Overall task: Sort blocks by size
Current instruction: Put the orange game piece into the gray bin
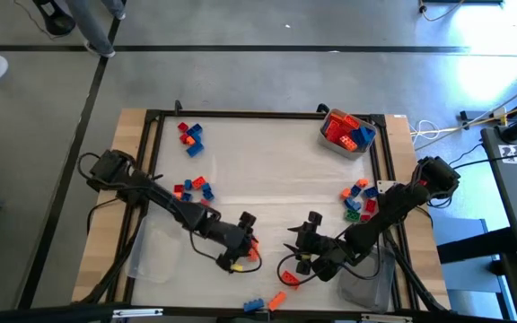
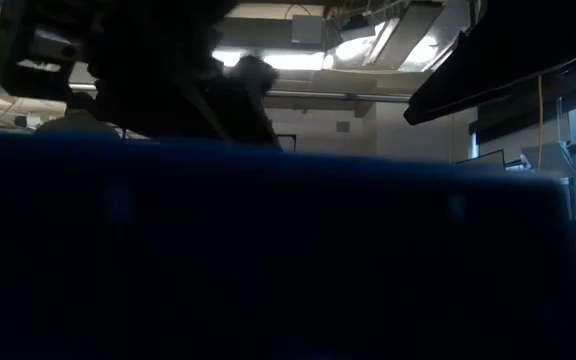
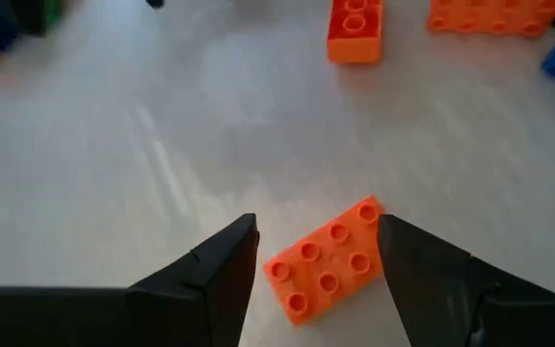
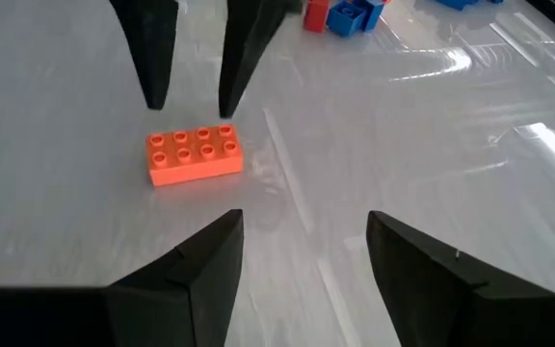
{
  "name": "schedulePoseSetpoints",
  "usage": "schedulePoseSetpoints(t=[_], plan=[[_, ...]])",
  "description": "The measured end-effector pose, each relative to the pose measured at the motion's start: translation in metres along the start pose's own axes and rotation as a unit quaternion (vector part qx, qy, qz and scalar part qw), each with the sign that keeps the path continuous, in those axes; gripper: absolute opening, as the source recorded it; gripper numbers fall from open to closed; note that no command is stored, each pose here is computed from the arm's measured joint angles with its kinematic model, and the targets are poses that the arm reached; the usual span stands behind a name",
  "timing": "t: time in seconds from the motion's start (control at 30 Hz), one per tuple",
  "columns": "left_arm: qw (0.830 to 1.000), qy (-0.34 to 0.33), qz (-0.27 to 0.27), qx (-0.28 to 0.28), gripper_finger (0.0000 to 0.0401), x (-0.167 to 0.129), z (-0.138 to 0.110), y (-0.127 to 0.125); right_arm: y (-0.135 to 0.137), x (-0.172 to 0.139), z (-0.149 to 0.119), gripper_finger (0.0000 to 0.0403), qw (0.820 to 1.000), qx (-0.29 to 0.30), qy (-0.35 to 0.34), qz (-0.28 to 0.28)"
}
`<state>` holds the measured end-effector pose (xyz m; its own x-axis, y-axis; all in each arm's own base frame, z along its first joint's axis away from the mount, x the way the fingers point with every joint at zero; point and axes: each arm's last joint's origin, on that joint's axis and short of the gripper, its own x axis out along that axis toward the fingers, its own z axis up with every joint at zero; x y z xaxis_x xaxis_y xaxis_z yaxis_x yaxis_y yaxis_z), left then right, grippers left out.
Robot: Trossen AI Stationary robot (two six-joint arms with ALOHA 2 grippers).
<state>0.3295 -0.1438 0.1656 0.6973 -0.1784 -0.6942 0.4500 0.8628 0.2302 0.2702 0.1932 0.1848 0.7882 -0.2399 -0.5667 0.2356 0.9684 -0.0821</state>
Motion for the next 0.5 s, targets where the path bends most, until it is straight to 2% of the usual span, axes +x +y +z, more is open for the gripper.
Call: schedulePoseSetpoints(t=[0.2, 0.33, 0.5], plan=[[0.997, 0.006, -0.067, -0.025, 0.0202, 0.018, -0.012, 0.008, 0.000, 0.000, 0.000, 0.0221, 1.000, -0.001, 0.000, 0.000], [0.997, -0.010, -0.076, -0.023, 0.0202, 0.025, -0.014, 0.012, 0.000, 0.000, 0.000, 0.0221, 1.000, -0.001, 0.001, -0.001], [0.997, 0.002, -0.077, -0.026, 0.0202, 0.032, -0.020, 0.016, 0.000, 0.000, 0.000, 0.0221, 1.000, -0.002, 0.001, -0.001]])
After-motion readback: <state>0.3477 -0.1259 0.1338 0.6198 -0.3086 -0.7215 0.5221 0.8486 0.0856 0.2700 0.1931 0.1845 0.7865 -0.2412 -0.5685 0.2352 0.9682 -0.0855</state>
